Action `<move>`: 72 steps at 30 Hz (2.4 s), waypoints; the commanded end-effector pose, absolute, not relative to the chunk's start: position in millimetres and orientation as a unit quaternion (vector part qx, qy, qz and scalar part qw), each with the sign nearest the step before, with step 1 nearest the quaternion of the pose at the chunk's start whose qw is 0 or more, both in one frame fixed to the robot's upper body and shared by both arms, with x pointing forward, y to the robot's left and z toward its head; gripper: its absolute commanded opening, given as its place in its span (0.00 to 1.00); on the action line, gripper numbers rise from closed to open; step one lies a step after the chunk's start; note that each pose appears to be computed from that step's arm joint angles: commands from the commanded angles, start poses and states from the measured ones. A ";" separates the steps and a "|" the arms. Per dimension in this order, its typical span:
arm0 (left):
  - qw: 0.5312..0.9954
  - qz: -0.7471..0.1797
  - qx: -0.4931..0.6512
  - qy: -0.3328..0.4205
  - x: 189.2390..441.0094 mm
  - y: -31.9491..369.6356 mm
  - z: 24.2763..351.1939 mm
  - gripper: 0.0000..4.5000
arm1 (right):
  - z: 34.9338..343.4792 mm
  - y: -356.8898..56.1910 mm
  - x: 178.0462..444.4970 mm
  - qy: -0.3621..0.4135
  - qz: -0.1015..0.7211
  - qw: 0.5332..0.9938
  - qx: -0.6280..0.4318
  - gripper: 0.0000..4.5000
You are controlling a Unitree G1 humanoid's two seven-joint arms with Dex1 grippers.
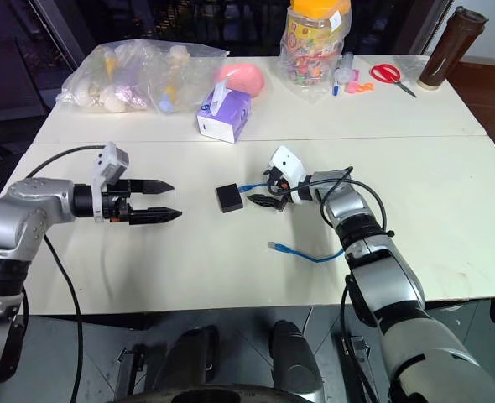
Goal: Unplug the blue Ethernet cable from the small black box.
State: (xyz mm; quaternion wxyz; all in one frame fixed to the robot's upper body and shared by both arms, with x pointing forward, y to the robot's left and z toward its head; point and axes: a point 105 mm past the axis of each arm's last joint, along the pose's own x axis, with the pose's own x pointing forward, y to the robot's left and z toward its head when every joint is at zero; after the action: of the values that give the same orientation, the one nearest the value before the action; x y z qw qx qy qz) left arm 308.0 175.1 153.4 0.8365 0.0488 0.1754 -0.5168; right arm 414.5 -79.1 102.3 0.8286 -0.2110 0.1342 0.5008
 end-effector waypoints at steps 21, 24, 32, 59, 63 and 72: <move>0.853 -0.507 -0.110 0.058 364.5 166.7 201.1 1.00 | 226.2 -97.6 410.2 -0.265 0.320 0.734 -0.538 0.01; 0.814 -0.552 -0.181 0.030 374.3 152.6 222.7 1.00 | 237.9 -100.2 398.3 -0.296 0.297 0.738 -0.528 0.01; 0.778 -0.598 -0.193 0.019 404.5 104.9 237.9 1.00 | 256.8 -106.4 383.0 -0.311 0.265 0.747 -0.524 0.01; 0.765 -0.610 -0.207 0.017 409.9 79.5 233.1 0.11 | 226.4 -144.3 364.0 -0.161 0.271 0.834 -0.453 0.69; 0.739 -0.630 -0.236 0.022 403.0 77.7 232.9 0.11 | 237.2 -151.1 343.2 -0.146 0.264 0.943 -0.143 0.69; 0.648 -0.696 -0.310 0.007 381.9 61.2 255.2 0.11 | 244.8 -125.8 319.3 -0.109 0.316 0.921 0.198 0.69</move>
State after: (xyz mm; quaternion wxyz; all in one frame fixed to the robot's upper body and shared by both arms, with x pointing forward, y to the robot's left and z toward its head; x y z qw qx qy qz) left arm 386.2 59.8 236.6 0.6683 -0.3010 0.0380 -0.6792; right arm 324.0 -124.3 229.5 0.9284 0.1809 -0.0854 0.3130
